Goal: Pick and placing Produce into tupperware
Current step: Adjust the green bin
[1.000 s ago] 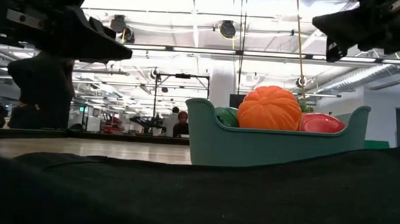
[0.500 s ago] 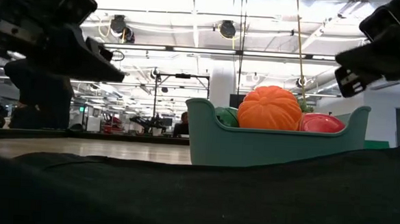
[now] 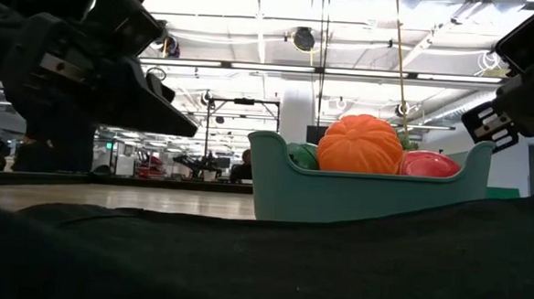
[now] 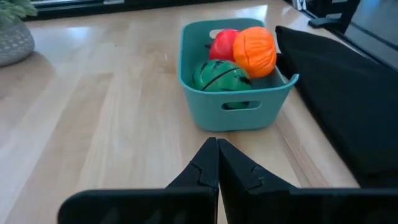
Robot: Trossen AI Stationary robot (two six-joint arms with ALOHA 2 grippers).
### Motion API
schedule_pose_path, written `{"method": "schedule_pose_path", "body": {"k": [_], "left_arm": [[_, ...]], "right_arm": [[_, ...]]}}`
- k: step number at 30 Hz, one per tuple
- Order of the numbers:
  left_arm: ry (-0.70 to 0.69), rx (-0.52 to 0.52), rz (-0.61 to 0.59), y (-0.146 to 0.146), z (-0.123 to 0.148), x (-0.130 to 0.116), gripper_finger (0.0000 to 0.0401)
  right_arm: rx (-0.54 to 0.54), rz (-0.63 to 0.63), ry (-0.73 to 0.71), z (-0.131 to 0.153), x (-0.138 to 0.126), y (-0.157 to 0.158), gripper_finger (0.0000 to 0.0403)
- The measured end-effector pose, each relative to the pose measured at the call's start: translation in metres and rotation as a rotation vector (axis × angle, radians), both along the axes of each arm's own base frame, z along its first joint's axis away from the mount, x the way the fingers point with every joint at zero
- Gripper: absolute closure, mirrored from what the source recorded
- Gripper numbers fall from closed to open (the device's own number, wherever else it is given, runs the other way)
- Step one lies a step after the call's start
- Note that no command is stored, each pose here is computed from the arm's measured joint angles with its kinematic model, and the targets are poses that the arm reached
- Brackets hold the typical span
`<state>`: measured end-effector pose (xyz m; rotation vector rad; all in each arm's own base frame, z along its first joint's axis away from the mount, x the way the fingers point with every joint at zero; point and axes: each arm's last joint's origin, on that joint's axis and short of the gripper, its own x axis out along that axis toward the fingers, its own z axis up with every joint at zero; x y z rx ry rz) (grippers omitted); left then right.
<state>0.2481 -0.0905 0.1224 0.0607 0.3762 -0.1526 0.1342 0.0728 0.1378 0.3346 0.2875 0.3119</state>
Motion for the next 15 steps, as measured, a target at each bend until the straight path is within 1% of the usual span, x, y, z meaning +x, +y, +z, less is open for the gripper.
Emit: {"method": "schedule_pose_path", "body": {"k": [2, 6, 15], "left_arm": [[0.014, 0.003, -0.004, -0.002, 0.002, 0.004, 0.0401], [0.025, -0.005, -0.006, -0.003, 0.004, 0.006, 0.0401], [0.024, -0.040, 0.012, -0.007, 0.005, 0.006, 0.0401]], "right_arm": [[-0.003, 0.002, 0.003, -0.002, 0.002, 0.002, 0.0403], [-0.040, -0.014, 0.089, -0.015, 0.004, 0.004, 0.0403], [-0.082, -0.010, 0.160, -0.019, 0.024, 0.017, 0.0403]]}}
